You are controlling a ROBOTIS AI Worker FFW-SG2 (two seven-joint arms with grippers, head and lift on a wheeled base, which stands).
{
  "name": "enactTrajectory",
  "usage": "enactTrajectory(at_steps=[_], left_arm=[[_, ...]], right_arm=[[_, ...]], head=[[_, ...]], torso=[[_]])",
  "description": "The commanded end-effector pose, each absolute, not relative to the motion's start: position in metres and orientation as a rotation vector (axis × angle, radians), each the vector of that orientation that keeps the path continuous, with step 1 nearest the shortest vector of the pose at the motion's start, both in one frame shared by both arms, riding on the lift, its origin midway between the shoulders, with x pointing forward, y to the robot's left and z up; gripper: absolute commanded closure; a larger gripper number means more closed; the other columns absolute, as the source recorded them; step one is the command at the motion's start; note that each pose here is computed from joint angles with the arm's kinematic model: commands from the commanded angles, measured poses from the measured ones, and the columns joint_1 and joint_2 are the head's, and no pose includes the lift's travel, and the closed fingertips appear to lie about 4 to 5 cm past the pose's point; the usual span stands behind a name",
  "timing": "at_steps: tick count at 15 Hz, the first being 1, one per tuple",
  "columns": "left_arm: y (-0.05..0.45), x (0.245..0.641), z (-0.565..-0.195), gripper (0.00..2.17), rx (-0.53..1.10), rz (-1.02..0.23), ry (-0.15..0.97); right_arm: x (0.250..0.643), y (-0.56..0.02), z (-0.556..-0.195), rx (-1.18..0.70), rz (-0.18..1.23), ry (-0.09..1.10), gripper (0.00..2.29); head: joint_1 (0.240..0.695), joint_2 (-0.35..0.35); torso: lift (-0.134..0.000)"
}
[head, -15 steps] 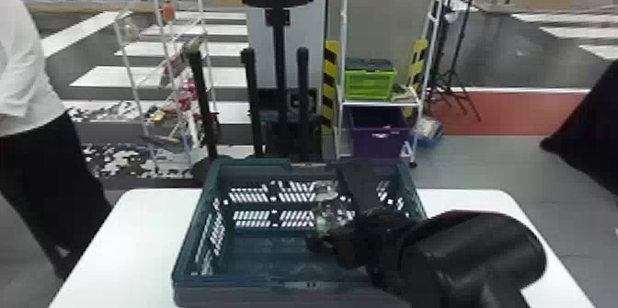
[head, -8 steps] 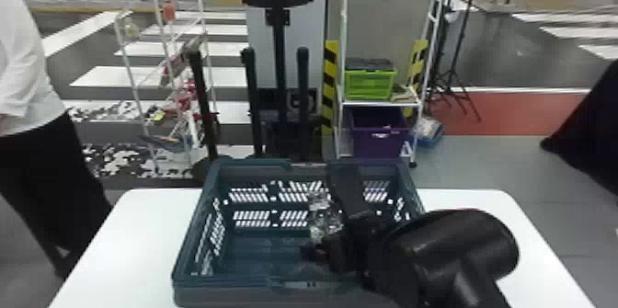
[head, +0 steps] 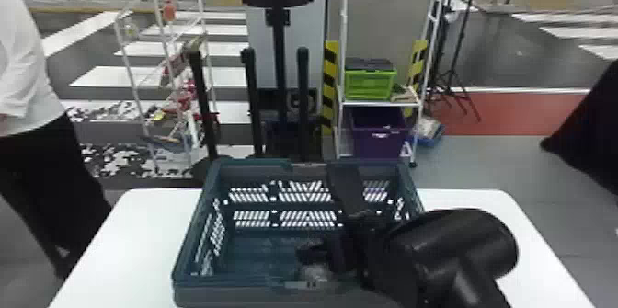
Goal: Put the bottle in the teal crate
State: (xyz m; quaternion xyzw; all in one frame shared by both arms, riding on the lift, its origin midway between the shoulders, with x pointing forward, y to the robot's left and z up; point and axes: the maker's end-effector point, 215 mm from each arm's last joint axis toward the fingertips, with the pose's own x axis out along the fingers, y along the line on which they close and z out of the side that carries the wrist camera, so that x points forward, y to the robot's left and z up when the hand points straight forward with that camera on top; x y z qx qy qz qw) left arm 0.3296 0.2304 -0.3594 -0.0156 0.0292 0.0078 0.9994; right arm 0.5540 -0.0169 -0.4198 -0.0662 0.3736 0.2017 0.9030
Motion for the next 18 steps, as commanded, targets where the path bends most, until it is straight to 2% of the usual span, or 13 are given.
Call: enactTrajectory(at_steps=[1,5,9,14,16,18], left_arm=[[0.23,0.329,-0.358,0.12,-0.032,0.015,0.058],[0.23,0.328,-0.357,0.12,-0.03,0.016,0.057],[0.231,0.327,-0.358,0.12,-0.031,0.018,0.058],[0.23,0.328,-0.358,0.12,-0.03,0.016,0.058],[0.23,0.329,-0.358,0.12,-0.03,0.015,0.058],[0.23,0.329,-0.358,0.12,-0.029,0.016,0.058]], right_arm=[[0.556,-0.016,-0.415,-0.135,0.417,0.758,0.04],[0.559,-0.021,-0.4,-0.116,0.412,0.705,0.04],[0.563,-0.035,-0.354,-0.084,0.401,0.51,0.04],[0.525,-0.067,-0.332,-0.049,0.372,0.367,0.04],[0.503,-0.085,-0.342,-0.045,0.334,0.372,0.04],[0.485,-0.103,-0.332,0.001,0.292,0.271,0.04]], head=[[0.499,0.0],[0.499,0.0],[0.499,0.0],[0.499,0.0],[0.499,0.0],[0.499,0.0]], torso=[[0.0],[0.0],[0.0],[0.0],[0.0],[0.0]])
